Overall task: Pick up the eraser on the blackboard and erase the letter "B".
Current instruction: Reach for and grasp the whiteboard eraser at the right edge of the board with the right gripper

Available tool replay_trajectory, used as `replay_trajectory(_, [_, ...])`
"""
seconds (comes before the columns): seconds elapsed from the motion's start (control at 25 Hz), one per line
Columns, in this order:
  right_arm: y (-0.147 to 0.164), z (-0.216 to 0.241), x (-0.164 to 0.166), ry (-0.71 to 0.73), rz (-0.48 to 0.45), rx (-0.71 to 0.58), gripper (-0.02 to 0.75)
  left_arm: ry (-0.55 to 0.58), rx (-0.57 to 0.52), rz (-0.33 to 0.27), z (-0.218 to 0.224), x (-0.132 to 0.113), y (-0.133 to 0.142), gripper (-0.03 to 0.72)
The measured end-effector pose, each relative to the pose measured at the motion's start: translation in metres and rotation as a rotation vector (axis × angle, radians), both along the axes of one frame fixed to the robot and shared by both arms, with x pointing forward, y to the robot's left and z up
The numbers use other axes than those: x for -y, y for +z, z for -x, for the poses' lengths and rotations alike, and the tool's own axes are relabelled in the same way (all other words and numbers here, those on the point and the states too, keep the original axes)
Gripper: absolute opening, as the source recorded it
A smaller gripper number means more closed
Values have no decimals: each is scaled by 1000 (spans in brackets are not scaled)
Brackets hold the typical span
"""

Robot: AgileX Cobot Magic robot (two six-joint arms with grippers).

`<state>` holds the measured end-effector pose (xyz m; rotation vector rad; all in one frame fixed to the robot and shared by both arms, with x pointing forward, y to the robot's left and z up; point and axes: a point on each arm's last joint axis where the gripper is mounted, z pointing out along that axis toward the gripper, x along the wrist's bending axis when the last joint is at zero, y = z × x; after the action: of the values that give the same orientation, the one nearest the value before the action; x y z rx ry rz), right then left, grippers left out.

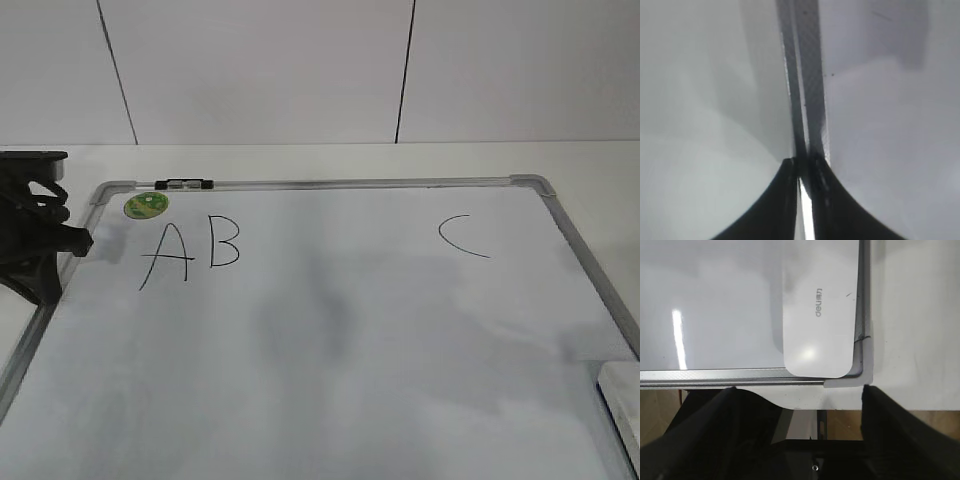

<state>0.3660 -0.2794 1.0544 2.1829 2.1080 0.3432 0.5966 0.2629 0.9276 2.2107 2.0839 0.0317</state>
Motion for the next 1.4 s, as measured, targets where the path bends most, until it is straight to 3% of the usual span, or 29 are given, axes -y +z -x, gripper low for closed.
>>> replay_trajectory(0.12, [0,0,0,0,0,0,584,24,-4,14,0,1,0,26])
replay_trajectory(0.56, [0,0,2,3,27,2,585,35,-7,16,0,1,0,20])
replay_trajectory(0.72, [-4,-5,3,4,44,-25,636,35,-7,16,0,1,0,20])
replay_trajectory(1.08, [-30,-42,-3,-7,18,-82,657,35,-7,16,0,1,0,20])
replay_trajectory(1.4, [-59,-64,-3,-1,53,-203,657,35,-10,16,0,1,0,20])
